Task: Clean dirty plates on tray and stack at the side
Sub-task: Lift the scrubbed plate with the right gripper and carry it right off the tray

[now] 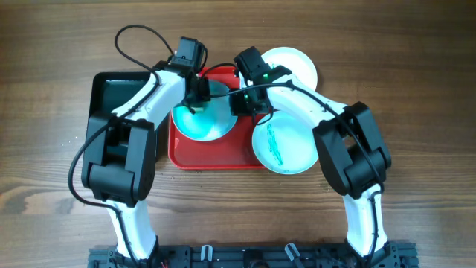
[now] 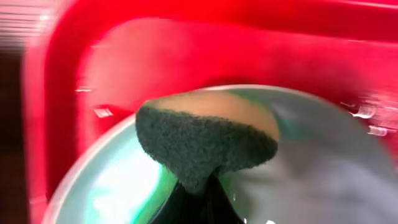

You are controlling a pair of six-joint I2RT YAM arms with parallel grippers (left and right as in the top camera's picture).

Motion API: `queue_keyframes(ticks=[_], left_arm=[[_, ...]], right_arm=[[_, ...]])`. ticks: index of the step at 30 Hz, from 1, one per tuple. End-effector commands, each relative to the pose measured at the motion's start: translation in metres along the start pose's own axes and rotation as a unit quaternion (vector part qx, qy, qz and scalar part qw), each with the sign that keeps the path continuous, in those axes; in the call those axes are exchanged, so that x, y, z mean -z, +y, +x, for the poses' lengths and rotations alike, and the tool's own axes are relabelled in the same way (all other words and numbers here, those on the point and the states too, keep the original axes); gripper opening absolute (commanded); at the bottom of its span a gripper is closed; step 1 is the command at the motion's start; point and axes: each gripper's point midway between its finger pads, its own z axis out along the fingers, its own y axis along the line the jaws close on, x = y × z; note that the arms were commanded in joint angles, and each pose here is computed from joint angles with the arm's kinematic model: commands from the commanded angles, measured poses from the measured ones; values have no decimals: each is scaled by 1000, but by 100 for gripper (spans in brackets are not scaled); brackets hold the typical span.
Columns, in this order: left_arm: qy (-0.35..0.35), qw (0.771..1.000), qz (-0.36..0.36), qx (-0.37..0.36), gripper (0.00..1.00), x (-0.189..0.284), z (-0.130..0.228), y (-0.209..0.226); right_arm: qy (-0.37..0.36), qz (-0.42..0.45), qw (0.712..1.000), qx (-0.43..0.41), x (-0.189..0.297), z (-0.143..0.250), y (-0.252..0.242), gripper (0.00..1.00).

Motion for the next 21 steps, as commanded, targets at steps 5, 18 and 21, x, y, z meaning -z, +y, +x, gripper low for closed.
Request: queue_keyframes(ticks=[5,18,21], left_arm=[[4,995,73,66,4,58,-58,12],[47,988,-11,147,4,144,-62,98],[45,988,-14,147,4,144,-63,99]], right_arm=[[61,10,995,-77,-18,35,-16,4],[-100,152,983,30,83,-6,-15,4],[-169,237,955,63,121,-12,-10,4]])
